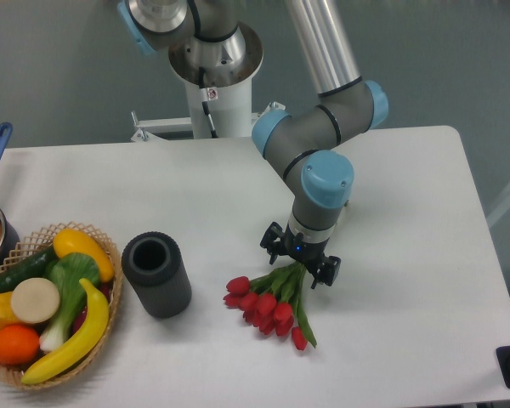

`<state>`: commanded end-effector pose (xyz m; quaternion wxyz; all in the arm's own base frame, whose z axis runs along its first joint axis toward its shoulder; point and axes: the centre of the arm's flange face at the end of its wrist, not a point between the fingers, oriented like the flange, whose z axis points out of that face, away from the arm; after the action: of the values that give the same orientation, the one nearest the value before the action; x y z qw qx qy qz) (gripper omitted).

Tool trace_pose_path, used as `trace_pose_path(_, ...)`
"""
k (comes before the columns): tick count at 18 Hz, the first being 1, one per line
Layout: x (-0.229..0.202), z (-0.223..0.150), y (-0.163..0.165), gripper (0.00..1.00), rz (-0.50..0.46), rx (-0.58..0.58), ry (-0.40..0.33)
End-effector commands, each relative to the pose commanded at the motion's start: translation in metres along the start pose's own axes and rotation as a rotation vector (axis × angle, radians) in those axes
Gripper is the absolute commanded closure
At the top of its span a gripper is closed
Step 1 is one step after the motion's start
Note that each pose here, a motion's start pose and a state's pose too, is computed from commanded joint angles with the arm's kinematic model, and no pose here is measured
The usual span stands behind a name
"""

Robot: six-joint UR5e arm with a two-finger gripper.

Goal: Pick up the flowers from the table
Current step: 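Lower the gripper onto the tulip stems below the blooms and close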

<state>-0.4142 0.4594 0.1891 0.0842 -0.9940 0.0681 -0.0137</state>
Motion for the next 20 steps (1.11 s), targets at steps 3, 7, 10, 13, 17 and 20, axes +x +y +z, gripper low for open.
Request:
trace_pose_path(3, -0.0004, 0.0025, -0.0029, 0.14, 0.005, 0.0, 0.001)
trace_pose_path(7, 0.0002, 0.0024, -0.0026, 0.24, 0.006, -0.001, 0.002)
trace_pose_path(10, -0.0001, 0.0, -0.0032, 0.41, 0.007, 0.001, -0.002)
trace_pose_path(13, 0.0014, 0.0003, -0.0033, 0.52, 0.006, -0.001, -0.001)
trace_pose_path(17, 0.0019, 0.0, -0.0031, 0.6, 0.005, -0.001, -0.001)
trace_pose_path(20, 0.002, -0.0018, -0.0034, 0.62, 0.005, 0.001, -0.004)
